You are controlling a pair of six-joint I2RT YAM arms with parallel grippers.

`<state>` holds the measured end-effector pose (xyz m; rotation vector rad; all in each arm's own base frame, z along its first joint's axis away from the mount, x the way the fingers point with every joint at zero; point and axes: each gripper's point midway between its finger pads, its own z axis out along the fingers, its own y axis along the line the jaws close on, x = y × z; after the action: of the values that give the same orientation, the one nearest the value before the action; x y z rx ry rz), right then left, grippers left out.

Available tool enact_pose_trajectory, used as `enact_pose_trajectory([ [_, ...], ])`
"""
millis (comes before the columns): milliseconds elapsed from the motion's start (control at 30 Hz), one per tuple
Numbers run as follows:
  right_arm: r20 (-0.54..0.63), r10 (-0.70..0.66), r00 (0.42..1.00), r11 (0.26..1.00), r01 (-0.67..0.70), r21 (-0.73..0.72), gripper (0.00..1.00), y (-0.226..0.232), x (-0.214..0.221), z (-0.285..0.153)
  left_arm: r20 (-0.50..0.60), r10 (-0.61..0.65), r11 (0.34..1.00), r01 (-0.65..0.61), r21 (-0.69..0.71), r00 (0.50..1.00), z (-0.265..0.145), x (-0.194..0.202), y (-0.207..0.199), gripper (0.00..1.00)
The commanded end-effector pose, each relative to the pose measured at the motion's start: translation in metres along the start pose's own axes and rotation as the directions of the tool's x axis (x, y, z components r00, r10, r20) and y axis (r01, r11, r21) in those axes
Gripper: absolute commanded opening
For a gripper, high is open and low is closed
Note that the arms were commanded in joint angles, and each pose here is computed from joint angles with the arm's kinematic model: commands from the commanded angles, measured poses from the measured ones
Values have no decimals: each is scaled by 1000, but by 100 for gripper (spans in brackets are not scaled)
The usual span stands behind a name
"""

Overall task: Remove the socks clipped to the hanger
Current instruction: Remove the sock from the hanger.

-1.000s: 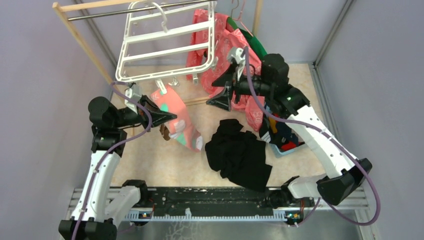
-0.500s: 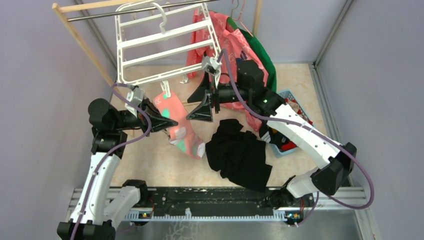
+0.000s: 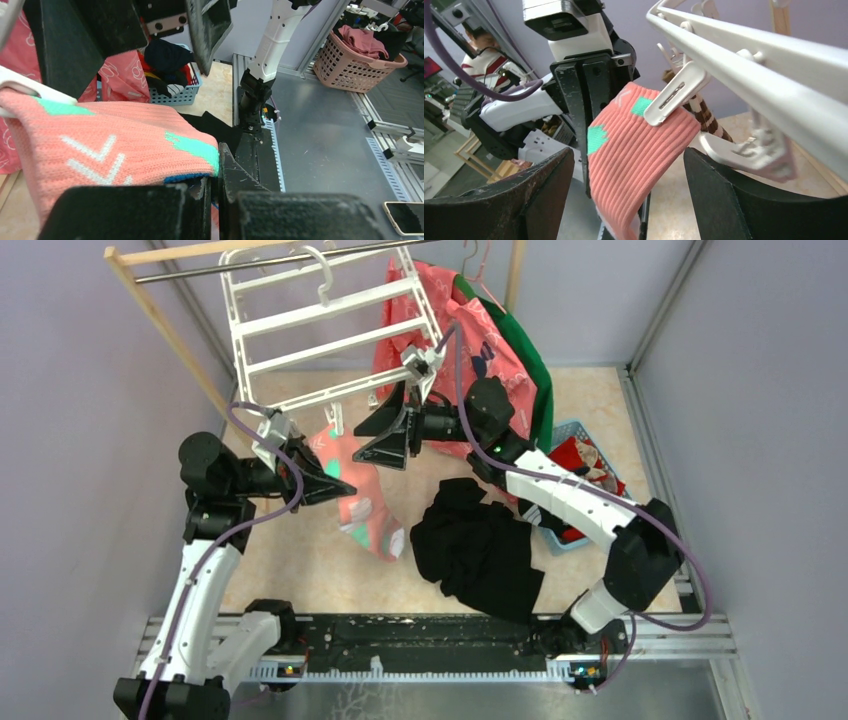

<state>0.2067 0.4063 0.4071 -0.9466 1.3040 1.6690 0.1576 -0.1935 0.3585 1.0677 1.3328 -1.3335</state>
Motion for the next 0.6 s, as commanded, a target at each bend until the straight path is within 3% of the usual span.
enact_pose_trajectory([
  [0,132,-35,991,998,42,-45,80,3,-22,11,-21,31,998,-29,59,999,-2,-9,-13,0],
  [267,192,0,981,998,11,-54,79,-4,-34,18,-11,44,998,-44,35,999,-3,-9,-13,0],
  [400,210,20,977,999,-14,-29,78,-5,-28,8,6,38,999,-38,-9,999,-3,-14,-10,5],
  [567,282,15,959,999,-2,-47,78,1,-32,-4,11,32,999,-32,-22,999,-3,-13,-9,3],
])
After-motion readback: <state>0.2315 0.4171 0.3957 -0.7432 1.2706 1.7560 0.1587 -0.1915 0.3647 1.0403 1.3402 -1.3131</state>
